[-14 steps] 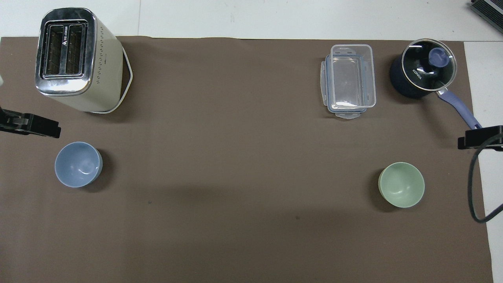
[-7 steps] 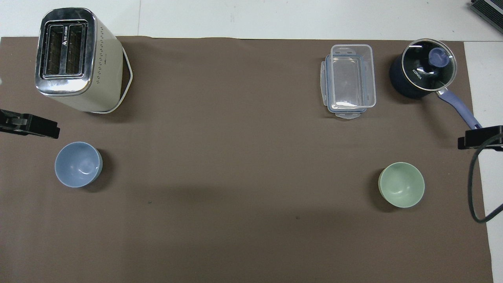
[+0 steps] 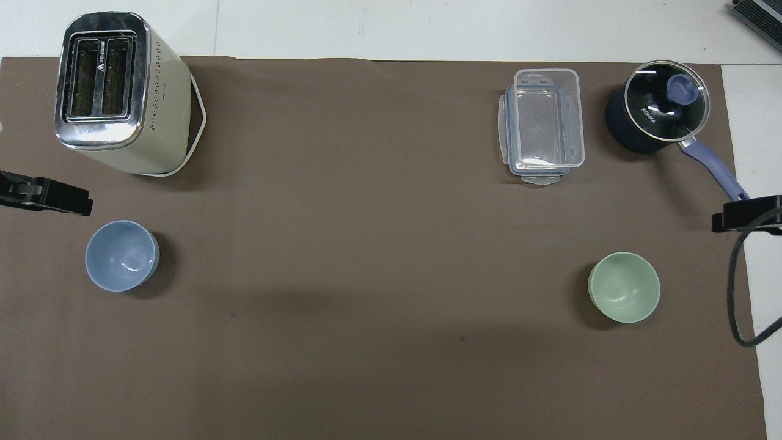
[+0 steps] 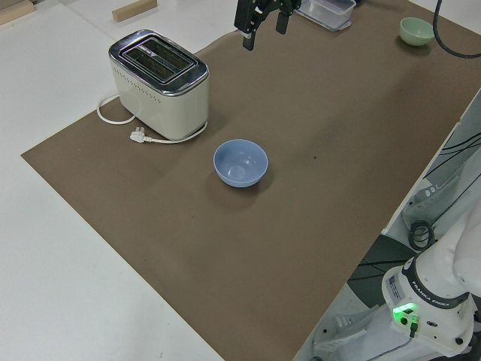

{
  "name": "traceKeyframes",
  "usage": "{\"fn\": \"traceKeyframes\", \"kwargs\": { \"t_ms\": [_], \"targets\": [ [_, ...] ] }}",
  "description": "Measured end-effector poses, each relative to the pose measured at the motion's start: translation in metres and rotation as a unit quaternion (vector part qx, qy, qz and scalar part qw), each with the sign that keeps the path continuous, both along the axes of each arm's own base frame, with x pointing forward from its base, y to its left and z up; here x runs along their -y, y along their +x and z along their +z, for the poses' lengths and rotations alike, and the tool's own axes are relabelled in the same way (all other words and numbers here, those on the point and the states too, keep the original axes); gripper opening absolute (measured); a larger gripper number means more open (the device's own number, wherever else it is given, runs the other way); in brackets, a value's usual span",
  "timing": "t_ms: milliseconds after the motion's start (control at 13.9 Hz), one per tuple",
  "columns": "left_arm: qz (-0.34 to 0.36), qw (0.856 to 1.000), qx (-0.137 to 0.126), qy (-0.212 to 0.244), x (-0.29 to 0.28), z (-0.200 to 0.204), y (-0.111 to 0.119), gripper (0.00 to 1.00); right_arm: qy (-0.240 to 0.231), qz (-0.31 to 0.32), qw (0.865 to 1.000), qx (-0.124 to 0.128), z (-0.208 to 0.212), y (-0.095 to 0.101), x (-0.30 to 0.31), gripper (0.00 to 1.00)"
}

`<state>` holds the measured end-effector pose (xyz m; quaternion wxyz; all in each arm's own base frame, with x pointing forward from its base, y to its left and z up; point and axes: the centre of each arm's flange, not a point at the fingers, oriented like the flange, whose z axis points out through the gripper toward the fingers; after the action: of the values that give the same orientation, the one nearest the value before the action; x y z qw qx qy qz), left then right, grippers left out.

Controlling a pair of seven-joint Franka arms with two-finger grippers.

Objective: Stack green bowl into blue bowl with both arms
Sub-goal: 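Move the left gripper down onto the rim of the blue bowl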

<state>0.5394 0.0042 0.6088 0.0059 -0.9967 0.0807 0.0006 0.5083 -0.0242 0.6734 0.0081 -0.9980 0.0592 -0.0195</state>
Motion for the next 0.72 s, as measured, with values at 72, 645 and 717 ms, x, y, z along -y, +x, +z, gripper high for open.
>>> {"fn": "traceKeyframes", "kwargs": {
  "t_ms": [72, 645, 717],
  "targets": [
    [-0.006, 1.0, -0.001, -0.001, -0.015, -0.014, -0.001, 1.0, 0.0, 0.0, 1.0, 0.0, 0.0, 0.0, 0.0, 1.0],
    [-0.025, 0.999, 0.018, -0.014, -0.099, -0.112, -0.013, 1.0, 0.0, 0.0, 1.0, 0.0, 0.0, 0.0, 0.0, 1.0],
    [-0.019, 0.999, 0.023, -0.016, -0.104, -0.123, -0.015, 1.0, 0.0, 0.0, 1.0, 0.0, 0.0, 0.0, 0.0, 1.0]
  ]
}}
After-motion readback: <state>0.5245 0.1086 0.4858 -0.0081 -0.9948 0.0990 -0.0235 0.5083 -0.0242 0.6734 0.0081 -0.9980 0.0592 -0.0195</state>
